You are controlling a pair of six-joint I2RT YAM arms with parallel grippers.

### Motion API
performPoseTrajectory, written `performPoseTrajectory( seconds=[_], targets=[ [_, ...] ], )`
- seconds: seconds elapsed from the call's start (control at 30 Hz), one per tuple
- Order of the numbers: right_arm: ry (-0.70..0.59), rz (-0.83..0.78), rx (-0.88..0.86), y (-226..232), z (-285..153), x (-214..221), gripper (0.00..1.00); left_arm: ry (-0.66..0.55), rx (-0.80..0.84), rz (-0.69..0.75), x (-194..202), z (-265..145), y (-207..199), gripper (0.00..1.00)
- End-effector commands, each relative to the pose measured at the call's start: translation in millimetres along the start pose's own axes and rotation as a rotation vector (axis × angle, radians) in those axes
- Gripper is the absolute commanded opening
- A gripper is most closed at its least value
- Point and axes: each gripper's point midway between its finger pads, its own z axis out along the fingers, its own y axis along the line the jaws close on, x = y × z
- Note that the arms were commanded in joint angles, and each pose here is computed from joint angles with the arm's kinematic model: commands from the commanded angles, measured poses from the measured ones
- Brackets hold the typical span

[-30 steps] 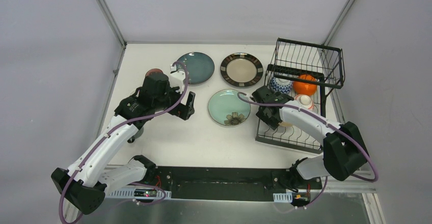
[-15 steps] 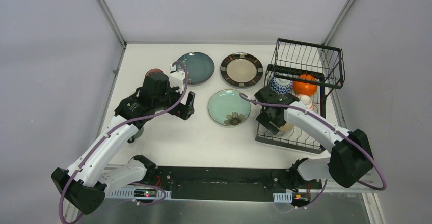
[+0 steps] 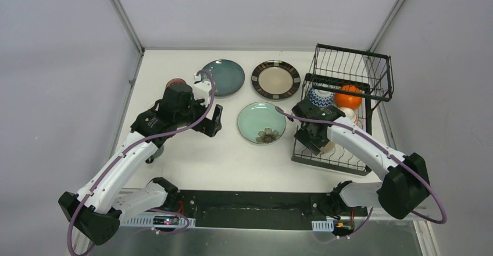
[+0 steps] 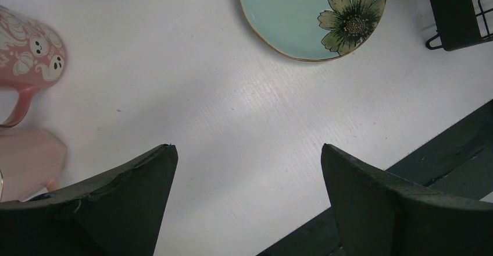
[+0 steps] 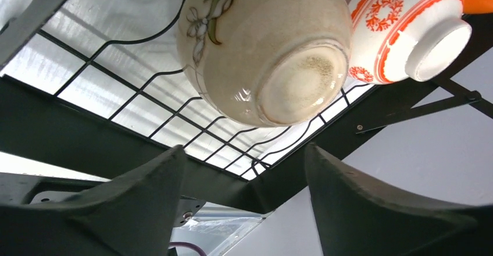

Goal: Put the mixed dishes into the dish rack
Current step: Turn the bowl upside down on the dish rack.

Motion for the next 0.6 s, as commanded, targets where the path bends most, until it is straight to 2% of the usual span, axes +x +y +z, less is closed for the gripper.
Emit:
performPoseTrajectory(
  seconds=[0.0,0.07,0.27,0.33,0.43,0.57],
  targets=[
    [-0.033,0.018,-0.010,0,-7,-7,0.69,-0.046,0.001,0.001,-9,-1,0,0.99],
    [-0.039,0.016,-0.009,0,-7,-8,0.64,-0.045,0.000,0.001,-9,-1,0,0.99],
    [-0.025,-0.025,-0.047,8,5,-10,0.23,-0.048,0.002,0.000,-10,-2,0,0.99],
    [-0.034,-0.030,-0.068,10,8,-15,0.14,-0.045,0.002,0.001,-9,-2,0,0.99],
    [-0.050,-0.040,-0.063,6,19,-23,0.12,-0.048,-0.002,0.000,-9,-2,0,0.99],
    [0.016,-0.064,-0.019,-5,36,-22,0.12,-0.048,-0.007,0.000,-9,-2,1,0.99]
  ],
)
